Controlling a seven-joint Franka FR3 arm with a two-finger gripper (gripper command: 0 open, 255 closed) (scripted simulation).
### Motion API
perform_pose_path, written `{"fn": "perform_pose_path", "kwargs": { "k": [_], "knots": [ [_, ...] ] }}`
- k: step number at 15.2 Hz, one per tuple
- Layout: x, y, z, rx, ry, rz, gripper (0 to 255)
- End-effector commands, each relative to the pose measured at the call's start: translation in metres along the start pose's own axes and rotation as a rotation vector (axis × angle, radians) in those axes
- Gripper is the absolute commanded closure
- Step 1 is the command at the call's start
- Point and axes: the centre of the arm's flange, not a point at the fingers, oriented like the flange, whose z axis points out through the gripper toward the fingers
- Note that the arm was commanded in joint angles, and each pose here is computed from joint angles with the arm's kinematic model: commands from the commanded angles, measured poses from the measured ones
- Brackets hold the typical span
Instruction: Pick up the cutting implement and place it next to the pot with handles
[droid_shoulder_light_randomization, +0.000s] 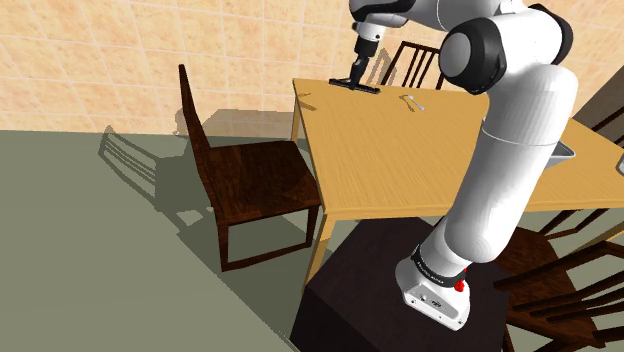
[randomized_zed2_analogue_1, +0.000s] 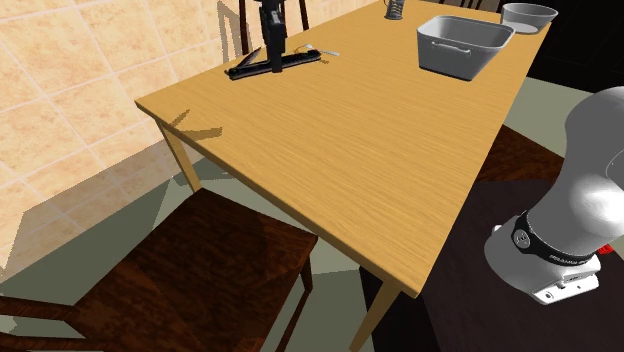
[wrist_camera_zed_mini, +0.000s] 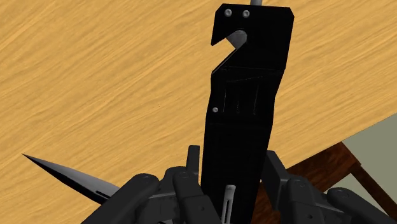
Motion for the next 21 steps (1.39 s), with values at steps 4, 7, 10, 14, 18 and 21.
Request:
{"fn": "perform_pose_path", "kwargs": {
  "k": [4,7,10,14,18,21],
  "knots": [
    [0.001,-0.002,-0.027,0.000,0.000,0.000,255],
    [-0.025,-0.002,-0.033,0.000,0.000,0.000,255],
    [-0.065,-0.001,-0.034,0.000,0.000,0.000,255],
    [-0.117,-0.001,-0.036,0.000,0.000,0.000,255],
    [-0.170,0.000,-0.038,0.000,0.000,0.000,255],
    [-0.210,0.001,-0.040,0.000,0.000,0.000,255]
  ]
}}
